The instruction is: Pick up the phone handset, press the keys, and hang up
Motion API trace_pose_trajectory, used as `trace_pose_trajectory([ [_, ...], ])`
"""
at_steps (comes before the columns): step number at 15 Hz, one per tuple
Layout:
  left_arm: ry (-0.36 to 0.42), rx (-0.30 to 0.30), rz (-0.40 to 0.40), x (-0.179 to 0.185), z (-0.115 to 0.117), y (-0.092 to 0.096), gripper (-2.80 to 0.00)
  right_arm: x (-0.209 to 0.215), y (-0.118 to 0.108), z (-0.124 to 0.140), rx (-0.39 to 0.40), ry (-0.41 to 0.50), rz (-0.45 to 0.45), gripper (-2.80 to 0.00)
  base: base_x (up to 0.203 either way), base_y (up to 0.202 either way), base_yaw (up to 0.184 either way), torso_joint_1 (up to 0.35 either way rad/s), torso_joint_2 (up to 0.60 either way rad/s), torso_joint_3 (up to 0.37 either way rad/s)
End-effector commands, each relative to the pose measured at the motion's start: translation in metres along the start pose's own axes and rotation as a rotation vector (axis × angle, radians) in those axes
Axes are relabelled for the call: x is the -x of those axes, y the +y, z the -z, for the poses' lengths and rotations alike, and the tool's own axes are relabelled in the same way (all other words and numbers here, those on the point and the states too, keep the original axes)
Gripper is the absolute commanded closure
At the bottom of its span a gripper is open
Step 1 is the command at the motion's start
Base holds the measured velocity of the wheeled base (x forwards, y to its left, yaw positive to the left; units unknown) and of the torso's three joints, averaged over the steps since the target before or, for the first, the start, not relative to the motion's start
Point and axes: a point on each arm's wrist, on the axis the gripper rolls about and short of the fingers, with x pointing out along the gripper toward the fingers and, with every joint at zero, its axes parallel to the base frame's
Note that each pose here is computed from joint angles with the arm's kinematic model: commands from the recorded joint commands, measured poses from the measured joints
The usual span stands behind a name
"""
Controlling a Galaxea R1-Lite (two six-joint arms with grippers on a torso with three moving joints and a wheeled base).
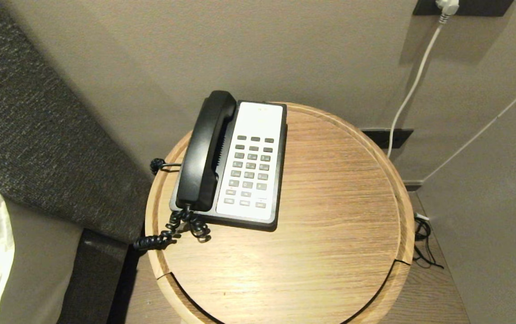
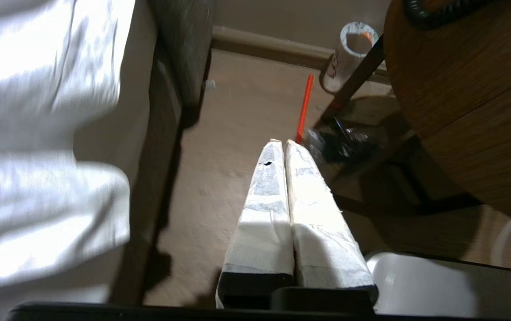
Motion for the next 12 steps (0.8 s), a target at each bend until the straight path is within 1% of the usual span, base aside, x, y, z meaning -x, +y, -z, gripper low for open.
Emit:
trace_pose_trajectory([
  [1,-0.075,-0.114,0.017,-0.0098,0.0078,0.0005,0.0,-0.0082,0.0006,0.0059,0.06,-0.098,-0.035,0.0,0.0,0.0,0.0,0.0,0.0,0.0],
  [4,-0.086,-0.146,0.019,-0.0113,0.0089,0.0003,0.0,-0.0079,0.0007,0.0056,0.066,-0.096,-0.044,0.0,0.0,0.0,0.0,0.0,0.0,0.0],
  [6,-0.088,-0.199,0.029,-0.0111,0.009,0.0001,0.0,-0.0078,0.0007,0.006,0.073,-0.09,-0.043,0.0,0.0,0.0,0.0,0.0,0.0,0.0],
  [7,-0.089,-0.2,0.032,-0.0111,0.0089,0.0,0.0,-0.0078,0.0007,0.0065,0.078,-0.084,-0.044,0.0,0.0,0.0,0.0,0.0,0.0,0.0],
  [8,-0.086,-0.183,0.03,-0.0113,0.0095,0.0002,0.0,-0.0072,0.0006,0.0072,0.089,-0.062,-0.045,0.0,0.0,0.0,0.0,0.0,0.0,0.0],
  [9,-0.085,-0.183,0.03,-0.0113,0.0094,0.0001,0.0,-0.0062,0.0007,0.0076,0.144,-0.04,-0.05,0.0,0.0,0.0,0.0,0.0,0.0,0.0],
  [10,-0.088,-0.195,0.03,-0.0111,0.009,0.0001,0.0,-0.0059,0.0007,0.0074,0.143,-0.037,-0.052,0.0,0.0,0.0,0.0,0.0,0.0,0.0],
  [12,-0.091,-0.195,0.031,-0.011,0.0089,0.0001,0.0,-0.0067,0.0008,0.0066,0.132,-0.061,-0.051,0.0,0.0,0.0,0.0,0.0,0.0,0.0],
])
